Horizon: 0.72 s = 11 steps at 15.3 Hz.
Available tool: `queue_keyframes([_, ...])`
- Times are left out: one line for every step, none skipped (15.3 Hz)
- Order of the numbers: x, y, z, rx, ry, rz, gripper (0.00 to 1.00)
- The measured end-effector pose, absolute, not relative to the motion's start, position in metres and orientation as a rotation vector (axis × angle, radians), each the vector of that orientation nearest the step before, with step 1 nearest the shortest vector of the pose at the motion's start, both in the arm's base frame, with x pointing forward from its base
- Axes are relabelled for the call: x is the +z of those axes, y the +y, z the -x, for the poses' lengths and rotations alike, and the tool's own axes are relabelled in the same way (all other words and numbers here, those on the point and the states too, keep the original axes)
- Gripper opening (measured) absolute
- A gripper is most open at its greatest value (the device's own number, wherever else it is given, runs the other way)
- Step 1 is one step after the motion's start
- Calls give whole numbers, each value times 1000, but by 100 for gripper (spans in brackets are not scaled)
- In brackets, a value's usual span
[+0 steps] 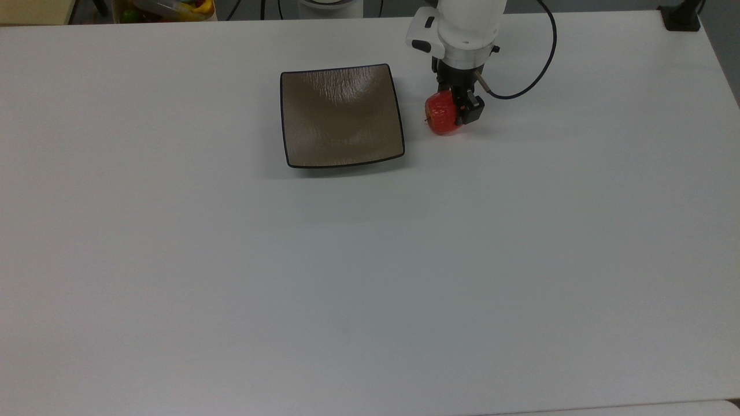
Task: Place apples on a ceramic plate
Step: 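Lift the red apple and carry it over the brown plate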
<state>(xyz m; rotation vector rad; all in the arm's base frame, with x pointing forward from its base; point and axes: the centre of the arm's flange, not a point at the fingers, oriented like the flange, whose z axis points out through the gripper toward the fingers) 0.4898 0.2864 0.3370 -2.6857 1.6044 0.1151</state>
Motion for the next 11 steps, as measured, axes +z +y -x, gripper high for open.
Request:
queue_keyframes([337,287,-490,114,1602,2688,73])
queue_keyframes([337,288,-489,111,1597,2692,72])
queue_keyframes([337,291,-487,103,1582,2704,72])
queue_keyframes([338,293,-486,95,1571,2711,72])
queue_keyframes([339,295,-486,84,1558,2713,72])
queue_keyframes([344,297,-487,68,1545,2709,72])
queue_keyframes([352,300,-489,46,1529,2701,72])
queue_keyframes([363,302,-491,22,1514,2691,72])
queue_keyframes([381,304,-494,-17,1493,2672,72])
queue_keyframes([393,304,-495,-41,1482,2661,72])
queue_keyframes([402,302,-495,-64,1473,2652,72])
